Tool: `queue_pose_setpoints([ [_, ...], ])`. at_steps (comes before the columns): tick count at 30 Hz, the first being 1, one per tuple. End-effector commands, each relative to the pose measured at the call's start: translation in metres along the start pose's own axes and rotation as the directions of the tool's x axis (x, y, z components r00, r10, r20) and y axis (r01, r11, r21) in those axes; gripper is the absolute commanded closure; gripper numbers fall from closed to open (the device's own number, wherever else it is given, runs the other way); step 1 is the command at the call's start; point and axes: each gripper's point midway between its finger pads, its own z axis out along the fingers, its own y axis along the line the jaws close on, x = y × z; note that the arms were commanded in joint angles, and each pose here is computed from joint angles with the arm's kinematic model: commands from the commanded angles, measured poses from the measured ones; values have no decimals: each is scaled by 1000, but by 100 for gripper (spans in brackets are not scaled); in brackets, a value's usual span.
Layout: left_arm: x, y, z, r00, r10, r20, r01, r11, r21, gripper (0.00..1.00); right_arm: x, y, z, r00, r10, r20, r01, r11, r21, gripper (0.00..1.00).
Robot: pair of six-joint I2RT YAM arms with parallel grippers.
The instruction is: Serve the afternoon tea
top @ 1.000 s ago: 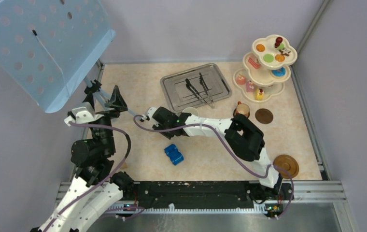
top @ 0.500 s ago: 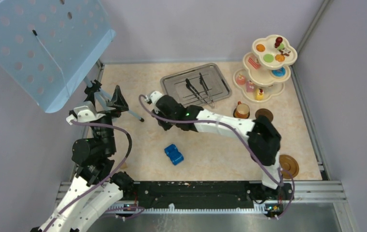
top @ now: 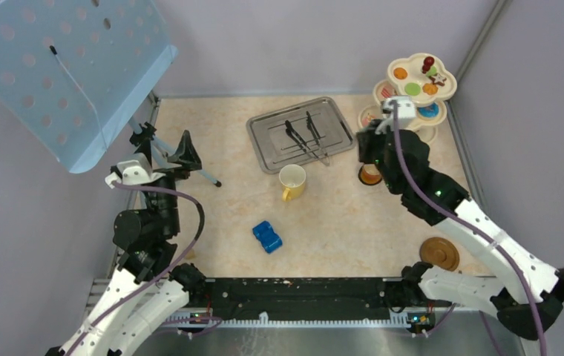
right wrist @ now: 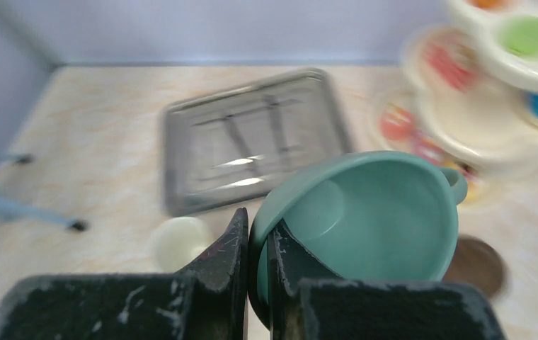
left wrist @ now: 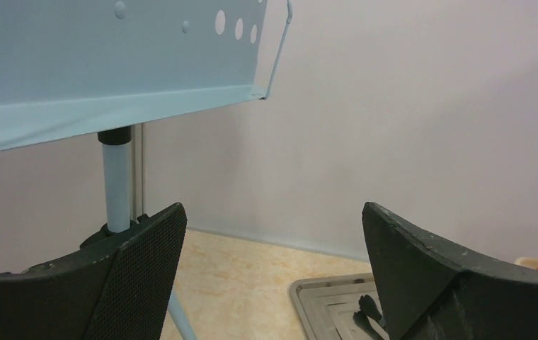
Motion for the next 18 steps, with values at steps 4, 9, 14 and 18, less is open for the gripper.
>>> queue_pose_setpoints([
  [4, 5, -13, 6, 1000, -14, -17, 15, 999, 42, 1, 93, -177, -30, 984, 128, -122, -33, 810, 585, 100],
  [9, 13, -18, 9, 999, -1, -37, 3, 999, 54, 1, 148, -228, -10, 946, 249, -207, -44, 733, 679, 100],
  [14, 18, -20, 11, 999, 8, -48, -5, 998, 60, 1, 164, -253, 22, 931, 258, -258, -3, 713, 701, 100],
  [18, 19, -21, 11, 999, 12, -50, -9, 998, 62, 1, 182, -264, 45, 899, 254, -358, 76, 713, 697, 100],
])
